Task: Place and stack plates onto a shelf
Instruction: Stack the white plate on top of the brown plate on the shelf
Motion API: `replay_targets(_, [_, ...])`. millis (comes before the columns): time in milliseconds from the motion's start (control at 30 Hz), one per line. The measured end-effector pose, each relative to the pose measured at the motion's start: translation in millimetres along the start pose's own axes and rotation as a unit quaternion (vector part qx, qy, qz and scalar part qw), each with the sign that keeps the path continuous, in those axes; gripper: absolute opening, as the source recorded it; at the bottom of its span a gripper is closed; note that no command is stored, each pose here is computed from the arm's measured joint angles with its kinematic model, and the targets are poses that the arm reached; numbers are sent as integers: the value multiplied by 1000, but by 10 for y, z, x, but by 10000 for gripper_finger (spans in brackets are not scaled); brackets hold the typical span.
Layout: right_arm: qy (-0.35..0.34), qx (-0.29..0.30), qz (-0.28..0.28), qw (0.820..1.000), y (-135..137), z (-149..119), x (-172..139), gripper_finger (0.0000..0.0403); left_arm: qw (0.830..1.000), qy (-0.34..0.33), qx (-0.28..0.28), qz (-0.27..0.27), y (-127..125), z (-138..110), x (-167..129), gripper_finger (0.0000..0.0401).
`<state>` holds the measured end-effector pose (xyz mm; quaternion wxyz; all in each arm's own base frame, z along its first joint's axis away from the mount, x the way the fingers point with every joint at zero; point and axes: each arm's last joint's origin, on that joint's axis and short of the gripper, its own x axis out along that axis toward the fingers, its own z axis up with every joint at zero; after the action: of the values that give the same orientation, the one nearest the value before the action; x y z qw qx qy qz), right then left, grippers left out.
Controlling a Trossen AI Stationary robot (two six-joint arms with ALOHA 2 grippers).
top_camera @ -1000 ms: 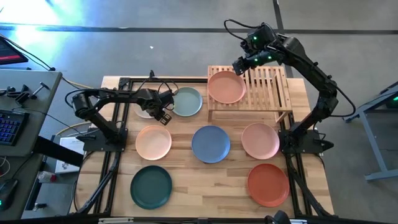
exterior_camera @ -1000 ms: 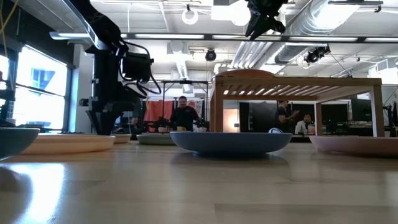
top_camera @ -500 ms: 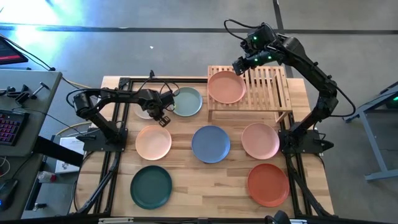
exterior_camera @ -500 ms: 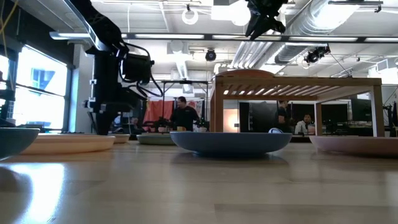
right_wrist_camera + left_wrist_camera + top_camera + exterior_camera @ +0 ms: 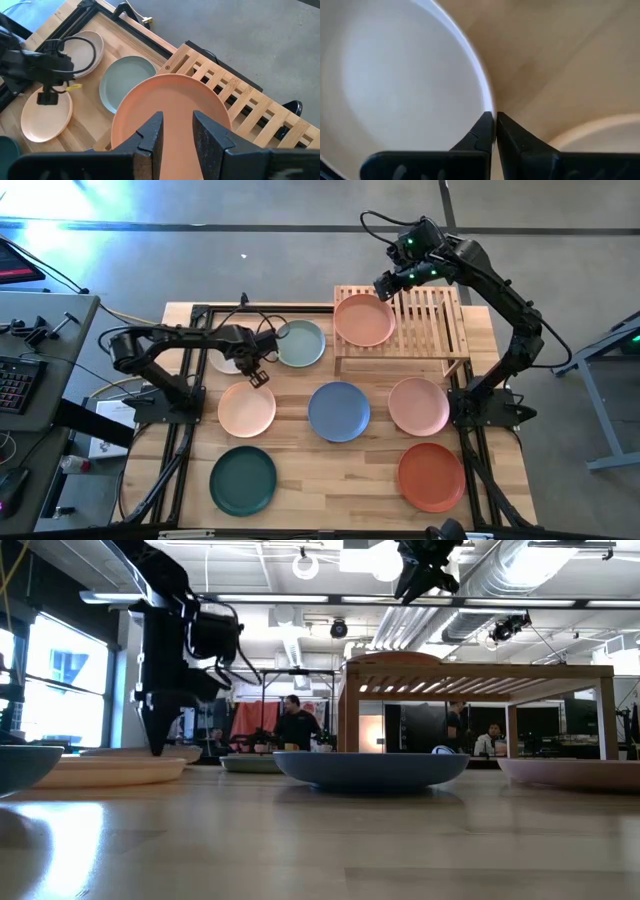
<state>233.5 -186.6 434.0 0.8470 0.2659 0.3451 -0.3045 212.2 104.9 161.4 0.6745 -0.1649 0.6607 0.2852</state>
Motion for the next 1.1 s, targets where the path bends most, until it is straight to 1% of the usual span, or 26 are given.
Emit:
replay_targets(100, [0, 13, 0, 1000, 0, 0, 0, 83, 999, -23, 22, -3, -25, -14, -138, 2])
replay_targets(267, [0, 19, 0, 1000, 1, 0, 0, 83, 995, -70, 71, 19, -47, -12, -472, 1])
replay_targets(367, [0, 18, -6, 1000, 23, -4, 13, 83, 988, -107, 111, 32, -58, 10, -699, 1])
replay_targets(467, [-5, 15, -24, 1000, 60, -13, 19, 83, 976, -140, 162, 40, -80, 22, -923, 1])
replay_targets(533, [-9, 20, -31, 999, 87, -17, 22, 83, 965, -167, 195, 54, -102, 42, -1072, 1])
replay_targets(633, [-15, 27, -36, 999, 123, -19, 24, 83, 946, -196, 239, 95, -137, 78, -1267, 1])
replay_targets(767, [-18, 28, -33, 999, 194, -34, 29, 83, 915, -224, 301, 147, -179, 124, -1486, 1])
replay_targets(967, [-17, 19, -14, 1000, 372, -83, 36, 83, 869, -254, 368, 213, -263, 193, -1694, 3])
replay_targets(1100, [-20, 27, -17, 999, 497, -131, 35, 83, 837, -279, 410, 231, -351, 217, -1753, 4])
